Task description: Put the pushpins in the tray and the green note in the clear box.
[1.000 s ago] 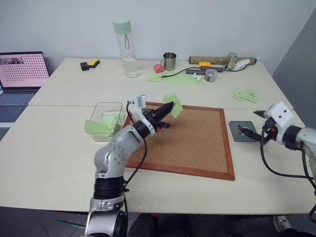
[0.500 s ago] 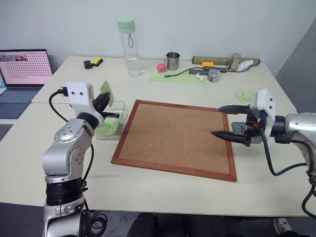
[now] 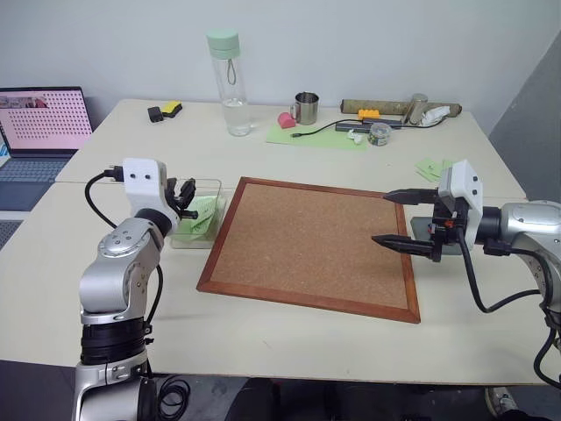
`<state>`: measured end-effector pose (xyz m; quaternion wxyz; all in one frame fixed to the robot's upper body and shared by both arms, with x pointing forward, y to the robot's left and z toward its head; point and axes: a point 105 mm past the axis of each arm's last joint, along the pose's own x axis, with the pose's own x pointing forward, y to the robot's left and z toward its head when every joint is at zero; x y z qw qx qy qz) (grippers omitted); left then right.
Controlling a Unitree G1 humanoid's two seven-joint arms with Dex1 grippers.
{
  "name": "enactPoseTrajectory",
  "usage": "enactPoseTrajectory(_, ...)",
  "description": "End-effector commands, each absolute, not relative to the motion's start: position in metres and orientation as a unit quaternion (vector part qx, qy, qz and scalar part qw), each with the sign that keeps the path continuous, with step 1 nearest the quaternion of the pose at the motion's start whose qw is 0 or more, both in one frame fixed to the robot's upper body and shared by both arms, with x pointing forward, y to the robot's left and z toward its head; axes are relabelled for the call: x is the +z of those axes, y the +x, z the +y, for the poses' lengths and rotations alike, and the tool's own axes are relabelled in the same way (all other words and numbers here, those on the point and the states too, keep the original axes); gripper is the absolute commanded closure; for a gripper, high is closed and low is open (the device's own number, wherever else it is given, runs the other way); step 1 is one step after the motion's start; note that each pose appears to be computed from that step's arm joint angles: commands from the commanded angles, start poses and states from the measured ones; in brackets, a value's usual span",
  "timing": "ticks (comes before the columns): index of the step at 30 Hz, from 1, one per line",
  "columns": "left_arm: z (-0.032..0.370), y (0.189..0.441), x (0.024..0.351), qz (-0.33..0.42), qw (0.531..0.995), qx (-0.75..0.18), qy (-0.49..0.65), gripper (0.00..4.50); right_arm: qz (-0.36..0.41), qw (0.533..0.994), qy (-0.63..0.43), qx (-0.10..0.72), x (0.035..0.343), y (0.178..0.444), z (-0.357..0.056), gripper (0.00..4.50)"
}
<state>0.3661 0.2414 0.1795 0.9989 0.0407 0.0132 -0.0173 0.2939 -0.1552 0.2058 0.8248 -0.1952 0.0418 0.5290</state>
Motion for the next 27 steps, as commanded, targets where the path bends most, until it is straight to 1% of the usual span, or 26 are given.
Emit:
enactPoseTrajectory(1, 0.241, 0.361, 0.211, -0.036, 0.996, -0.026, 0.077, 1.86, 0.02, 0.824, -0.216, 0.523, 0.218, 0.291, -0.158, 0.0)
enactPoseTrajectory(3, 0.241, 0.356, 0.218, -0.037, 0.994, -0.045, 0.095, 1.45, 0.021, 0.826, -0.22, 0.519, 0.218, 0.291, -0.16, 0.0)
enactPoseTrajectory(5, 0.248, 0.348, 0.223, -0.021, 0.99, -0.068, 0.122, 1.09, 0.024, 0.829, -0.224, 0.512, 0.219, 0.291, -0.165, 0.0)
enactPoseTrajectory(6, 0.255, 0.344, 0.224, -0.007, 0.987, -0.075, 0.146, 0.85, 0.026, 0.831, -0.226, 0.507, 0.219, 0.292, -0.168, 0.0)
enactPoseTrajectory(7, 0.266, 0.341, 0.226, 0.007, 0.984, -0.072, 0.163, 0.7, 0.03, 0.834, -0.228, 0.501, 0.218, 0.293, -0.172, 0.0)
enactPoseTrajectory(8, 0.277, 0.338, 0.228, 0.018, 0.983, -0.066, 0.173, 0.42, 0.033, 0.837, -0.232, 0.494, 0.218, 0.293, -0.176, 0.0)
enactPoseTrajectory(10, 0.293, 0.332, 0.233, 0.035, 0.982, -0.065, 0.175, 0.42, 0.041, 0.845, -0.24, 0.477, 0.216, 0.295, -0.187, 0.0)
enactPoseTrajectory(12, 0.302, 0.32, 0.23, 0.064, 0.975, -0.094, 0.193, 0.42, 0.054, 0.856, -0.245, 0.451, 0.215, 0.297, -0.203, 0.0)
enactPoseTrajectory(14, 0.301, 0.303, 0.219, 0.098, 0.954, -0.151, 0.24, 0.42, 0.071, 0.864, -0.251, 0.431, 0.212, 0.295, -0.219, 0.0)
enactPoseTrajectory(16, 0.305, 0.288, 0.207, 0.128, 0.934, -0.189, 0.273, 0.42, 0.084, 0.868, -0.257, 0.416, 0.21, 0.292, -0.232, 0.0)
enactPoseTrajectory(20, 0.334, 0.266, 0.189, 0.187, 0.917, -0.204, 0.286, 0.42, 0.121, 0.872, -0.27, 0.389, 0.205, 0.283, -0.261, 0.0)
enactPoseTrajectory(23, 0.341, 0.261, 0.186, 0.193, 0.916, -0.215, 0.28, 0.42, 0.139, 0.874, -0.275, 0.377, 0.203, 0.276, -0.274, 0.0)
enactPoseTrajectory(27, 0.342, 0.261, 0.187, 0.178, 0.918, -0.225, 0.273, 0.42, 0.151, 0.874, -0.277, 0.37, 0.199, 0.271, -0.282, 0.0)
